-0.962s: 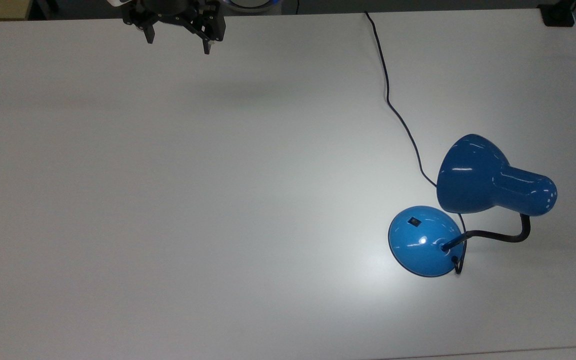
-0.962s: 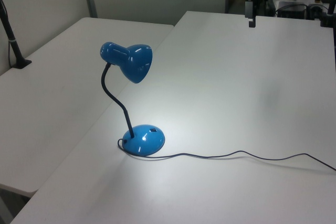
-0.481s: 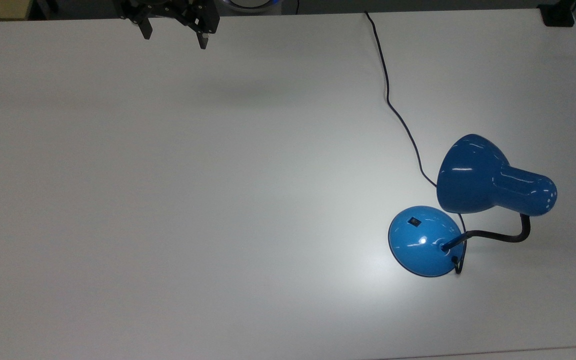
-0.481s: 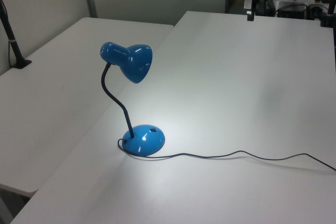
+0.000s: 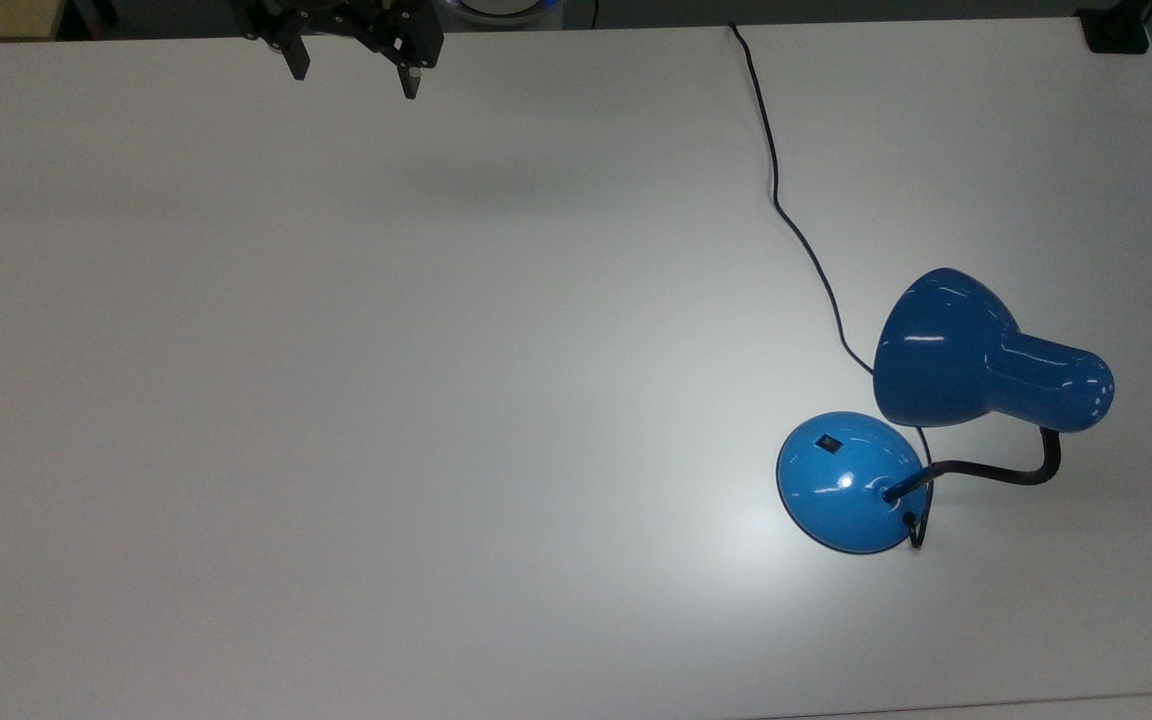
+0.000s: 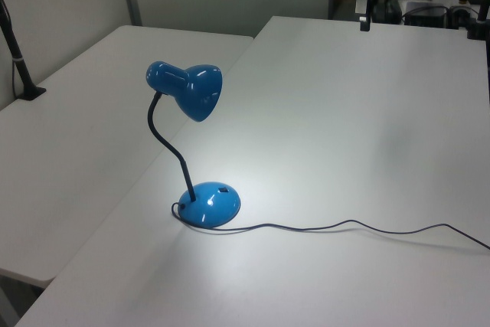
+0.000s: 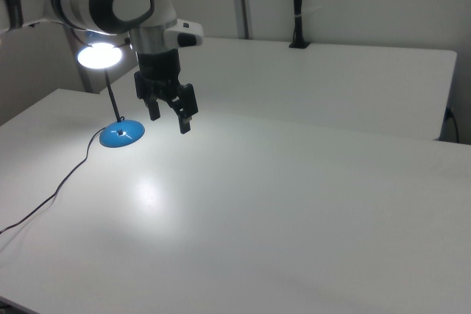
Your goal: Turn off the lamp
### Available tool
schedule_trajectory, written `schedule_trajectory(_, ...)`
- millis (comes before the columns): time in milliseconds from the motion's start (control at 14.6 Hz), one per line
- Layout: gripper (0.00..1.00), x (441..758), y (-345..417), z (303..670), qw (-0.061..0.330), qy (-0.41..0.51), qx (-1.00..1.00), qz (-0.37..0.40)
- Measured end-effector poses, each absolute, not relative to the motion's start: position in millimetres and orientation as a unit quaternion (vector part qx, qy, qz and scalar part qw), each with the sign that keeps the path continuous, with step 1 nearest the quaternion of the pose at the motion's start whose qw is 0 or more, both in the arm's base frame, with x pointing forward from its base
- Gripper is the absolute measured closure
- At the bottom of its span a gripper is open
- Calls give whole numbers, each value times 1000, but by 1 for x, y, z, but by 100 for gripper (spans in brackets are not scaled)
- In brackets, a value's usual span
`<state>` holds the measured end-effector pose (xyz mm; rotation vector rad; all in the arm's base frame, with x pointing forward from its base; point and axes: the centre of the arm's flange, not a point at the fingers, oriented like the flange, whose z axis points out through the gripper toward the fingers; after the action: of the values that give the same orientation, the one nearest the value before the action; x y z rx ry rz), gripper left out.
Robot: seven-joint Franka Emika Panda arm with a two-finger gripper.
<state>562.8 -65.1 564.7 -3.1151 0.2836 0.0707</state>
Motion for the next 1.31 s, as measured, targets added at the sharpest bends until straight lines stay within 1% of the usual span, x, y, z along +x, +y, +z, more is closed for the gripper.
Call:
schedule_trajectory(69, 2, 563, -65, 564, 6, 90, -996, 23)
schedule_trajectory(137, 10, 563, -65, 564, 6, 89, -996, 23)
schedule_trajectory(206, 21, 563, -64, 563, 6, 88, -996, 24)
schedule_trajectory(275, 30, 564, -62, 562, 6, 81, -996, 25)
schedule_trajectory(344, 42, 565, -60, 560, 7, 64, -998, 27)
schedule_trajectory(550, 75, 570, -44, 550, 10, -38, -999, 35)
schedule_trajectory(618, 83, 572, -36, 547, 10, -65, -997, 36)
schedule_trajectory(687, 98, 578, -20, 544, 9, -95, -995, 28)
schedule_trajectory(962, 99, 596, 36, 521, 6, -192, -981, 7)
schedule_trajectory(1306, 99, 627, 116, 479, -3, -259, -964, -54)
